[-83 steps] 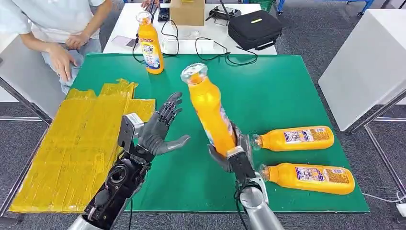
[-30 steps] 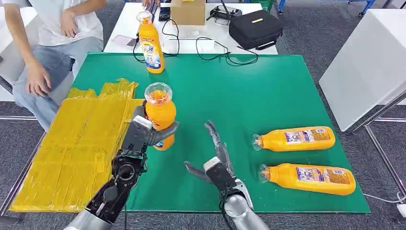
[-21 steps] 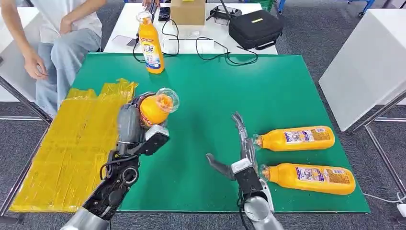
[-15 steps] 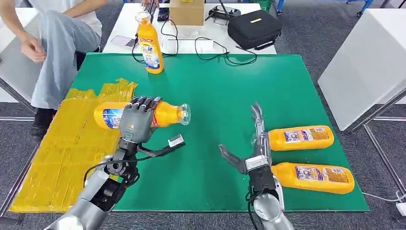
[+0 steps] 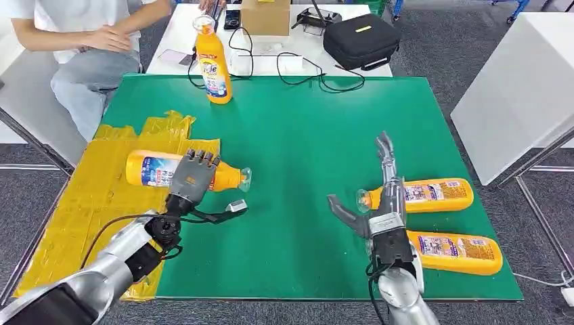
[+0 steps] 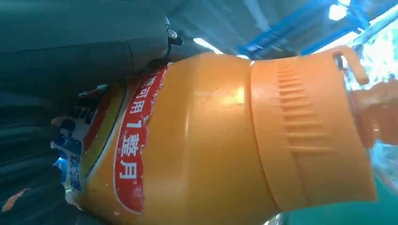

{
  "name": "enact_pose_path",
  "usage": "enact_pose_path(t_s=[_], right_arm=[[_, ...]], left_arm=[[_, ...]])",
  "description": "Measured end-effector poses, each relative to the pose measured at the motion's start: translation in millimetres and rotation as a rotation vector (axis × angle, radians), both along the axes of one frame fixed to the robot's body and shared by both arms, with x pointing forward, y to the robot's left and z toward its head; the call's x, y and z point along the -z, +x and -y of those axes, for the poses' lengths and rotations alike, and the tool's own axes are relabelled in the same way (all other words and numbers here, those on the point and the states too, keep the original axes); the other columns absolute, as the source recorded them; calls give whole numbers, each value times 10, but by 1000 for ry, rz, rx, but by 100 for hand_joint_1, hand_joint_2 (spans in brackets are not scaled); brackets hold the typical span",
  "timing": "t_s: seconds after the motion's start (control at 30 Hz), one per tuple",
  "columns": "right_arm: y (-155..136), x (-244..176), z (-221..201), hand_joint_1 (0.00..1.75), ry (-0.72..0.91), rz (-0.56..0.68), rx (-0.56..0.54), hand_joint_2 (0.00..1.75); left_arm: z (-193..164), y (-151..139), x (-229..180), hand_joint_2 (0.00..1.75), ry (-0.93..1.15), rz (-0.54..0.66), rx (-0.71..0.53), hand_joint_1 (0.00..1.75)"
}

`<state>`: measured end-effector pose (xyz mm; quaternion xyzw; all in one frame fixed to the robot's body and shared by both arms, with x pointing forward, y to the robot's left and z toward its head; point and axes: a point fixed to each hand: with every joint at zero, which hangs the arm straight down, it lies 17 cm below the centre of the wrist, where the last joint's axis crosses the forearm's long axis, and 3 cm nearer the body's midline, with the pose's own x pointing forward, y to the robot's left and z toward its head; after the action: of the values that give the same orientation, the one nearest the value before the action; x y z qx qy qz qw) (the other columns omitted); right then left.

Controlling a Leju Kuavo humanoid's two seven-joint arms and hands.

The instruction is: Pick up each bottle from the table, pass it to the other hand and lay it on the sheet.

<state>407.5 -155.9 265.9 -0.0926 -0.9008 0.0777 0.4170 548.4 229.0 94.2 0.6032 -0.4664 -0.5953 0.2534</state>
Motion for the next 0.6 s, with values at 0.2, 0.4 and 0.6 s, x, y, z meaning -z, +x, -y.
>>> enact_pose_path(t_s=[0.2, 0.4, 0.6], right_arm=[[-22, -44, 139, 0, -17, 16, 27, 175], [-27, -43, 149, 0, -47, 23, 37, 175], [-40, -9, 137, 0, -69, 14, 43, 175]], left_arm=[[-606, 207, 238, 175, 140, -158, -79, 175], [-1158, 334, 79, 175, 112, -155, -213, 175], [-1387, 342, -13, 175, 76, -117, -287, 0]])
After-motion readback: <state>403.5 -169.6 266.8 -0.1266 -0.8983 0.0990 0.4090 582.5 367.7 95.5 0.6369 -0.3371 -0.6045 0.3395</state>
